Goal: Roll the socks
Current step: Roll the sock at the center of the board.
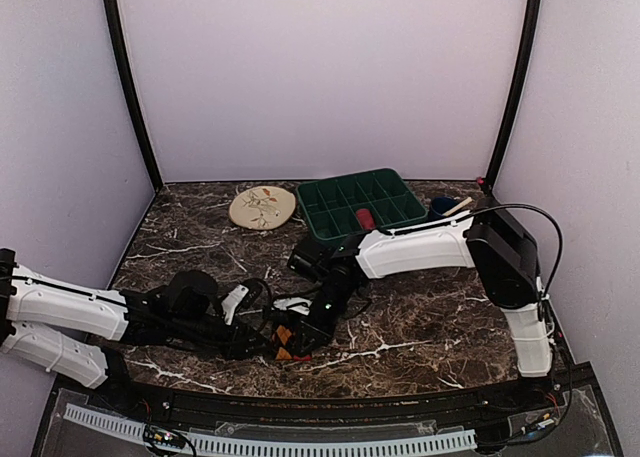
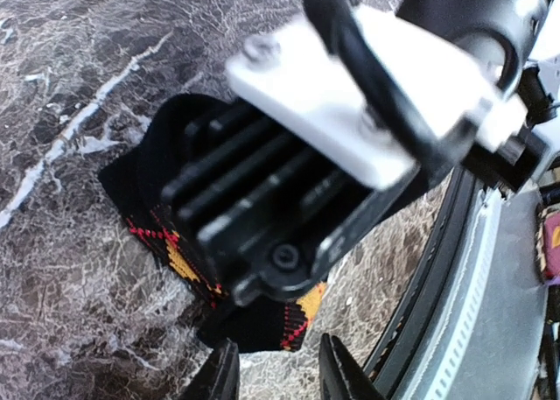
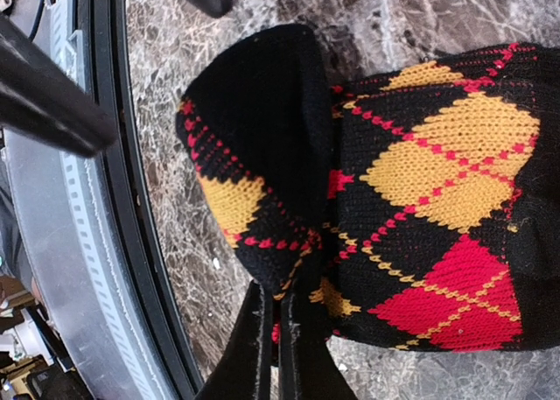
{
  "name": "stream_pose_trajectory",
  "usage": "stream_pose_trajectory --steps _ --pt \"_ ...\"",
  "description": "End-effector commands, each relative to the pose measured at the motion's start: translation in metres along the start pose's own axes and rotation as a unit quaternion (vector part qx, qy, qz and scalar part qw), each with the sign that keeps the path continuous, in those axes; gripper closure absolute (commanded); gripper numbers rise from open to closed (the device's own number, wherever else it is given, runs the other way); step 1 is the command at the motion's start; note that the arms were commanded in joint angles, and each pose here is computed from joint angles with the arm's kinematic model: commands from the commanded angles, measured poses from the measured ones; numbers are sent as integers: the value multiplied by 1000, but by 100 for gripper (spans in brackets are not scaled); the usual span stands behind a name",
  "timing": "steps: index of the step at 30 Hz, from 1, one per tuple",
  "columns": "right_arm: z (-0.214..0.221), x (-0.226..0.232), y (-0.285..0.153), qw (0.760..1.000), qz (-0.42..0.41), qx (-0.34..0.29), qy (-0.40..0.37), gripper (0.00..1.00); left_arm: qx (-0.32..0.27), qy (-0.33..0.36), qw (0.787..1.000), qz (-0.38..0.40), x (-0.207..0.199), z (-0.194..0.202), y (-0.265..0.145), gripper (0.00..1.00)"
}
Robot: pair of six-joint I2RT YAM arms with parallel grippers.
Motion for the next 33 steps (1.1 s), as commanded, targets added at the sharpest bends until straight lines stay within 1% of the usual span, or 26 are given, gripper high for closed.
stream_pose_trajectory --steps 1,6,10,17,23,33 --pt "-2 -1 -1 1000 -16 5 -1 100 -9 45 999 -9 -5 -5 4 67" --pt "-2 0 -2 1000 -22 9 -3 100 -2 78 997 -23 -10 -6 10 65" --pt "-2 -2 -3 1000 -22 11 -1 100 -1 95 995 -18 -16 -8 14 64" --pt "-3 -4 -6 1000 -27 10 0 100 24 116 993 -18 -21 -2 24 64" --pt "-4 -5 -6 999 -34 10 2 100 39 125 991 -31 -20 1 30 64" --pt "-4 -4 -7 999 -51 8 3 100 65 124 988 -66 -9 7 39 64"
Point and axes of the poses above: each gripper's point midway between its finger pads, its own y axis out along the fingers, its own x axis along the line the jaws close on, z = x × y, the point moved 4 cm from there along -y, back along the fingers, and after that the axes turned 5 degrees about y, right-handed, at the moved point
